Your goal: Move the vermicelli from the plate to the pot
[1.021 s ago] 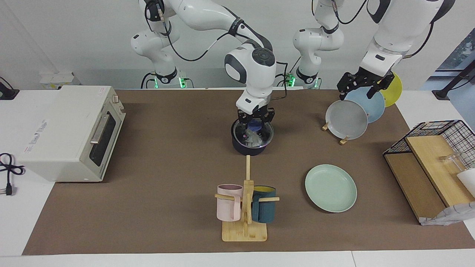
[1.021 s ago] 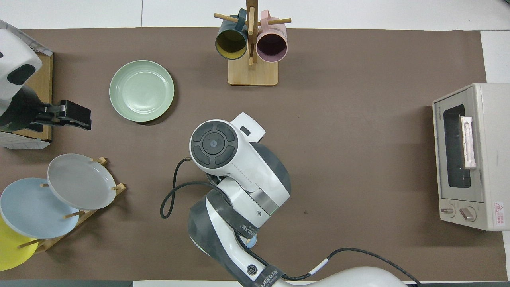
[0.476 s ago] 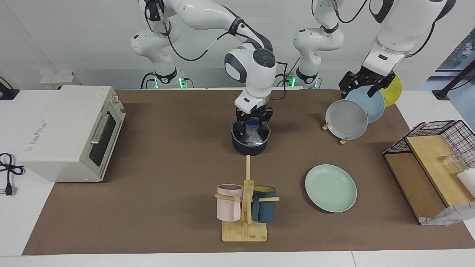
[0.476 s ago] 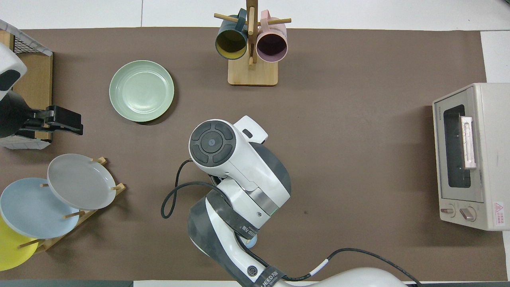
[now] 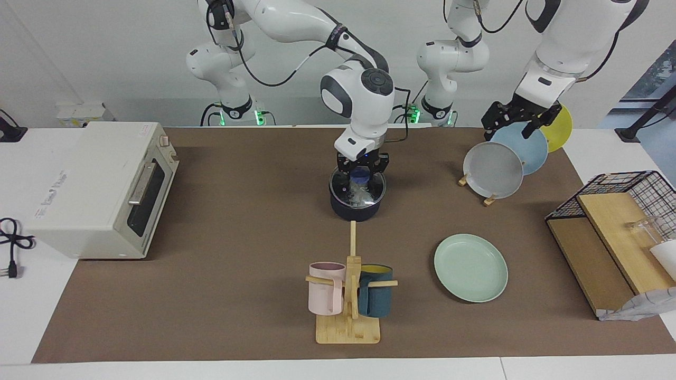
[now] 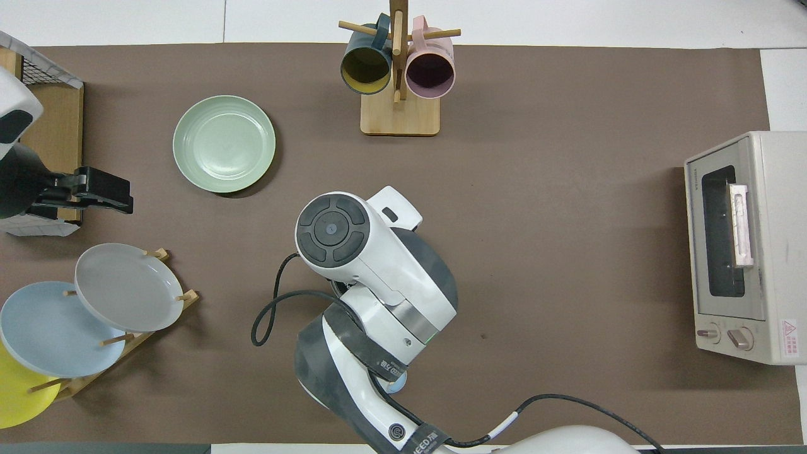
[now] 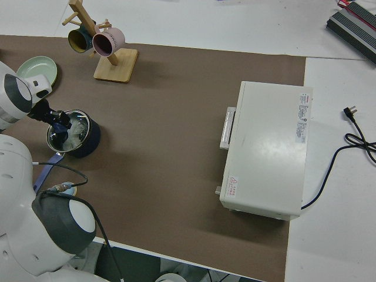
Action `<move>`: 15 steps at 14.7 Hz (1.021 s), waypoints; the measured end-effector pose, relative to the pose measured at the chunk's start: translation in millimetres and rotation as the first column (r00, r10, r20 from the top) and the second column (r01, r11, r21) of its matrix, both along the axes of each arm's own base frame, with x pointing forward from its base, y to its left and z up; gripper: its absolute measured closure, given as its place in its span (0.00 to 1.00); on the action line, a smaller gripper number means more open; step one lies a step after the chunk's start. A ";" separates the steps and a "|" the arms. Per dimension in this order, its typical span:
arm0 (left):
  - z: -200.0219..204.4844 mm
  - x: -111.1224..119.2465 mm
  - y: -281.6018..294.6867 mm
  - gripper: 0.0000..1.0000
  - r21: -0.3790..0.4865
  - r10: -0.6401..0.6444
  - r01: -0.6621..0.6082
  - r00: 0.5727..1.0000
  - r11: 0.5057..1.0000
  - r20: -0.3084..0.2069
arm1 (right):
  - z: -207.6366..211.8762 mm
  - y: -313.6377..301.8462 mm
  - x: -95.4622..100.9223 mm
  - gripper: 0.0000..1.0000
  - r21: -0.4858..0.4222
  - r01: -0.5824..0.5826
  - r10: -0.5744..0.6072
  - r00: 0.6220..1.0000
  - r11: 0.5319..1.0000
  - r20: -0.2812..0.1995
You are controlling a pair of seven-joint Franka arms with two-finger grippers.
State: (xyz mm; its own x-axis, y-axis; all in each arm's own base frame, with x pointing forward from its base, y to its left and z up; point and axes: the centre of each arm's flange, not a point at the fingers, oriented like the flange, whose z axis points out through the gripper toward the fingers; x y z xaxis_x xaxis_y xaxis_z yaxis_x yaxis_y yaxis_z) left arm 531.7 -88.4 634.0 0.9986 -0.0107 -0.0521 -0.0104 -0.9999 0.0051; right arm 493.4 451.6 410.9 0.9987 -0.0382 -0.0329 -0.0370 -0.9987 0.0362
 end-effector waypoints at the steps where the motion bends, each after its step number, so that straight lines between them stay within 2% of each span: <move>1: 0.0 0.0 0.2 0.00 0.000 0.000 0.000 1.000 1.000 0.000 | -0.6 -1.0 -0.3 0.34 0.002 0.001 -0.001 1.000 1.000 0.003; 6: 0.0 0.2 1.3 0.00 0.000 0.002 -0.002 1.000 1.000 0.000 | -1.5 -3.5 -1.8 0.34 0.010 0.001 -0.001 1.000 1.000 0.013; 7: 0.0 0.2 1.3 0.00 0.000 0.003 -0.003 1.000 1.000 0.000 | -2.5 -3.3 -2.0 0.29 0.010 0.001 -0.001 1.000 1.000 0.014; 9: -0.1 0.1 1.5 0.00 0.000 0.003 -0.003 1.000 1.000 -0.001 | -1.7 -3.3 -0.6 0.07 0.018 0.002 -0.002 1.000 1.000 0.023; 10: -0.1 0.1 1.7 0.00 0.000 0.003 -0.003 1.000 1.000 -0.001 | 0.8 -5.4 2.5 0.01 0.023 0.006 -0.007 0.999 1.000 0.031; 15: -0.2 0.2 2.5 0.00 0.000 0.005 -0.005 1.000 1.000 -0.001 | 56.9 -69.7 43.1 0.00 0.051 -0.032 0.027 0.996 0.998 0.086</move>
